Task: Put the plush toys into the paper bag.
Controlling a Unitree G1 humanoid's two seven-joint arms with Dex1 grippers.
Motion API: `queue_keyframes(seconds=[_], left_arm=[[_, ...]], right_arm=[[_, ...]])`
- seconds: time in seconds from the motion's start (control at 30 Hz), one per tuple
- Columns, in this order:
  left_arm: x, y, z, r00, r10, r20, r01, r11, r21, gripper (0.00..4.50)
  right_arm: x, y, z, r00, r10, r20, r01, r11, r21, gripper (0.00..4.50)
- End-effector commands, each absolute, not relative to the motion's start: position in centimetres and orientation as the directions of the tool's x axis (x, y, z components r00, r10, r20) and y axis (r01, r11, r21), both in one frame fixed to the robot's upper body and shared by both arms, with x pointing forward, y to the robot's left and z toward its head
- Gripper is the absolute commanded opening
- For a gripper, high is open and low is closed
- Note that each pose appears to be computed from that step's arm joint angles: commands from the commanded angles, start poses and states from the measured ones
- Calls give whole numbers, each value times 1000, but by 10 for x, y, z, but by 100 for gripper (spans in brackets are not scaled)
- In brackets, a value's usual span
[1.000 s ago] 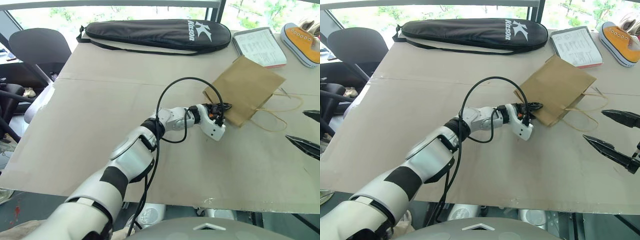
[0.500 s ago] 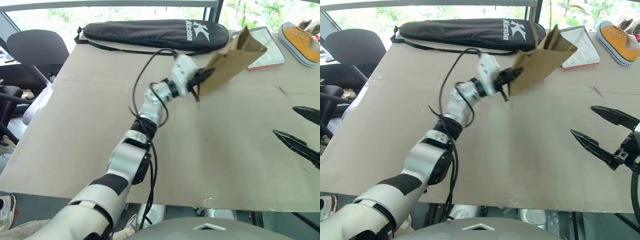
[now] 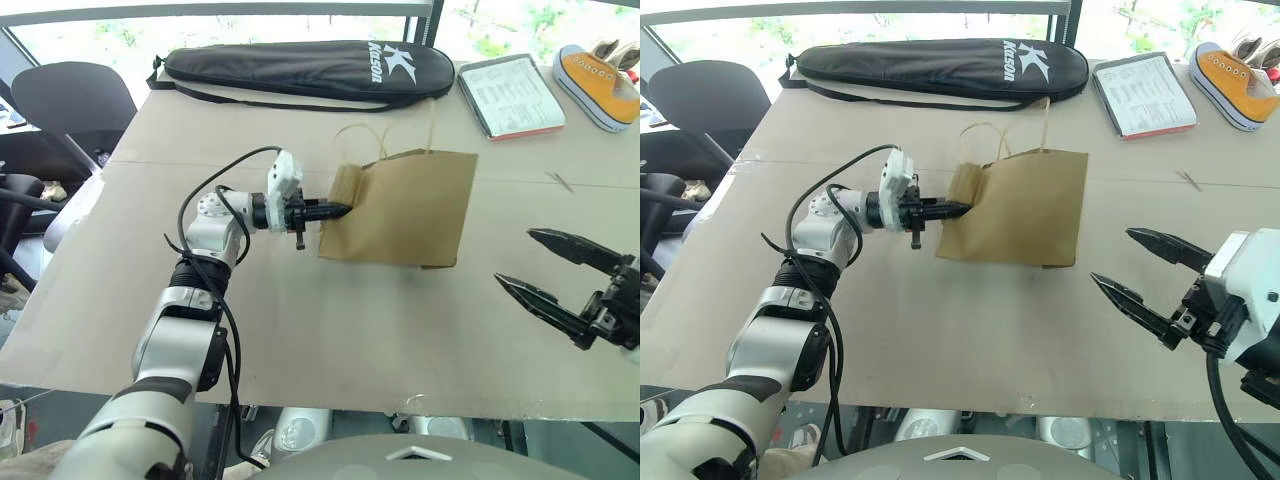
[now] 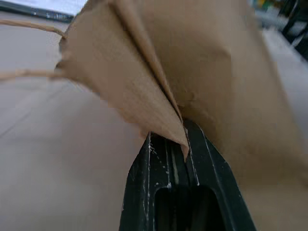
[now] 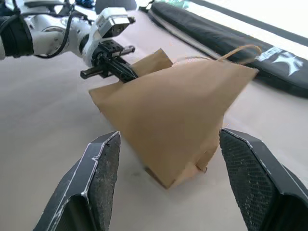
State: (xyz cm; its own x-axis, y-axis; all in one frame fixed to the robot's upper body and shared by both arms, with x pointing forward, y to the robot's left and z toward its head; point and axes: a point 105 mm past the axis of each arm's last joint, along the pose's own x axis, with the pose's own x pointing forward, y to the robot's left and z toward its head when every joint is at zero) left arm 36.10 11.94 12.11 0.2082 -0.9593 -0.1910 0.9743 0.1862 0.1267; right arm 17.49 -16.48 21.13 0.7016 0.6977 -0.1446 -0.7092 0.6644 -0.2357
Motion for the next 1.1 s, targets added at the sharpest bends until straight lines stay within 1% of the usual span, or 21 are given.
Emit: queue_keyframes(seconds=[0.03, 0.07, 0.1, 0.13, 0.17, 0.23, 0.3, 0.37, 0.43, 0.47, 0.6, 0.67, 0.7, 0.77, 0.83, 0.87, 0.9, 0.93, 1.03, 1.1], left_arm=[[358, 133, 108, 220, -932, -288, 951, 139, 278, 3], [358, 134, 108, 226, -934, -276, 949, 147, 280, 3], [360, 131, 122, 232, -952, -201, 936, 163, 311, 3], [363, 128, 139, 251, -961, -117, 901, 188, 390, 3], [364, 126, 152, 258, -964, -60, 871, 206, 445, 3], [358, 120, 180, 224, -974, 41, 789, 206, 579, 3], [350, 117, 193, 179, -981, 80, 735, 188, 651, 3], [346, 120, 189, 177, -982, 73, 727, 180, 663, 3], [343, 125, 171, 185, -983, 10, 746, 147, 650, 3], [342, 127, 166, 189, -982, 7, 756, 150, 637, 3], [338, 131, 163, 201, -979, 19, 762, 169, 625, 3], [333, 134, 160, 193, -981, 5, 757, 152, 636, 3], [331, 136, 158, 190, -982, 3, 759, 149, 634, 3], [324, 137, 158, 160, -987, 2, 768, 125, 628, 3], [320, 138, 160, 150, -989, 11, 772, 124, 623, 0], [316, 138, 160, 132, -991, 8, 769, 107, 631, 0], [311, 139, 159, 112, -994, 0, 770, 87, 633, 0], [307, 139, 159, 96, -995, -5, 771, 71, 633, 0], [298, 141, 161, 60, -998, 2, 761, 47, 647, 0], [292, 145, 162, 41, -999, -15, 744, 21, 667, 0]], right_arm=[[172, -159, 214, 690, 712, -131, -716, 646, -263, 311], [172, -158, 214, 690, 713, -129, -717, 646, -261, 311], [171, -159, 213, 690, 712, -130, -717, 647, -260, 311], [171, -159, 212, 692, 709, -133, -715, 649, -260, 311], [171, -159, 211, 693, 708, -135, -714, 650, -259, 311], [171, -161, 210, 698, 703, -138, -710, 654, -260, 311], [170, -162, 210, 703, 698, -136, -705, 660, -258, 311], [170, -162, 208, 704, 696, -138, -705, 662, -254, 311], [172, -162, 205, 702, 697, -143, -708, 662, -249, 311], [173, -161, 205, 702, 698, -144, -708, 661, -248, 311], [177, -163, 197, 707, 685, -175, -707, 672, -222, 311], [181, -164, 191, 710, 675, -200, -704, 682, -196, 311], [185, -165, 189, 715, 667, -208, -698, 691, -186, 311], [204, -175, 187, 767, 610, -199, -639, 752, -160, 311], [210, -172, 183, 750, 621, -228, -658, 735, -163, 363], [215, -168, 182, 738, 635, -228, -672, 721, -169, 363], [223, -164, 183, 739, 641, -207, -672, 720, -172, 423], [229, -162, 184, 743, 642, -190, -669, 722, -176, 447], [246, -160, 183, 743, 640, -196, -669, 713, -208, 447], [250, -152, 181, 692, 690, -214, -722, 658, -214, 447]])
